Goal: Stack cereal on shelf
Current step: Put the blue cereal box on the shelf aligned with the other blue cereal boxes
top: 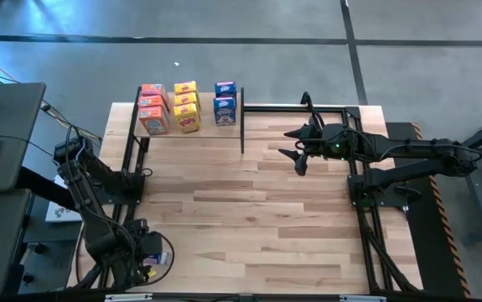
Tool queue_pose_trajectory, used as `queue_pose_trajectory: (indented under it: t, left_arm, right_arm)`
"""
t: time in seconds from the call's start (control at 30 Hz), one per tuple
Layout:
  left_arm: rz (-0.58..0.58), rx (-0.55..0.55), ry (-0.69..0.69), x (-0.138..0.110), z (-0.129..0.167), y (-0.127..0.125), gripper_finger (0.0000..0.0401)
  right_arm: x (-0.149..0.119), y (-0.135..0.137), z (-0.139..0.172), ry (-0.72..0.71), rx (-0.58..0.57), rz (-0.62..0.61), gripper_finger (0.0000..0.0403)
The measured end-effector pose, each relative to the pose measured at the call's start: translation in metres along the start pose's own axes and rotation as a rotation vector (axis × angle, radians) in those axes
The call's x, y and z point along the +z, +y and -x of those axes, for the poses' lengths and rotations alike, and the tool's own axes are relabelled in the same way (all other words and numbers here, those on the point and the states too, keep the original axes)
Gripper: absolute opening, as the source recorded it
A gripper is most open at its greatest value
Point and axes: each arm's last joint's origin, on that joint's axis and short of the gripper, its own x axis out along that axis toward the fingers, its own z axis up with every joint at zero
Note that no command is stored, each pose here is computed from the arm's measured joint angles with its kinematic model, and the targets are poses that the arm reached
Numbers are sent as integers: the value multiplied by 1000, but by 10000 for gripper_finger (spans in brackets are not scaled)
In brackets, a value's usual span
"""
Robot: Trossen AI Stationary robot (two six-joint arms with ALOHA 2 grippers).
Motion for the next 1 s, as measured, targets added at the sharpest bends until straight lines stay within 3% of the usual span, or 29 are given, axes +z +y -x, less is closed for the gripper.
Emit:
queue_pose_trajectory:
  t: [0.57,1.0]
  left_arm:
    - [-25,46,11,-1,-17,-3,345]
    - [-27,26,0,-1,-23,-4,283]
  right_arm:
    - [0,0,0,0,0,0,264]
    - [0,0,0,0,0,0,264]
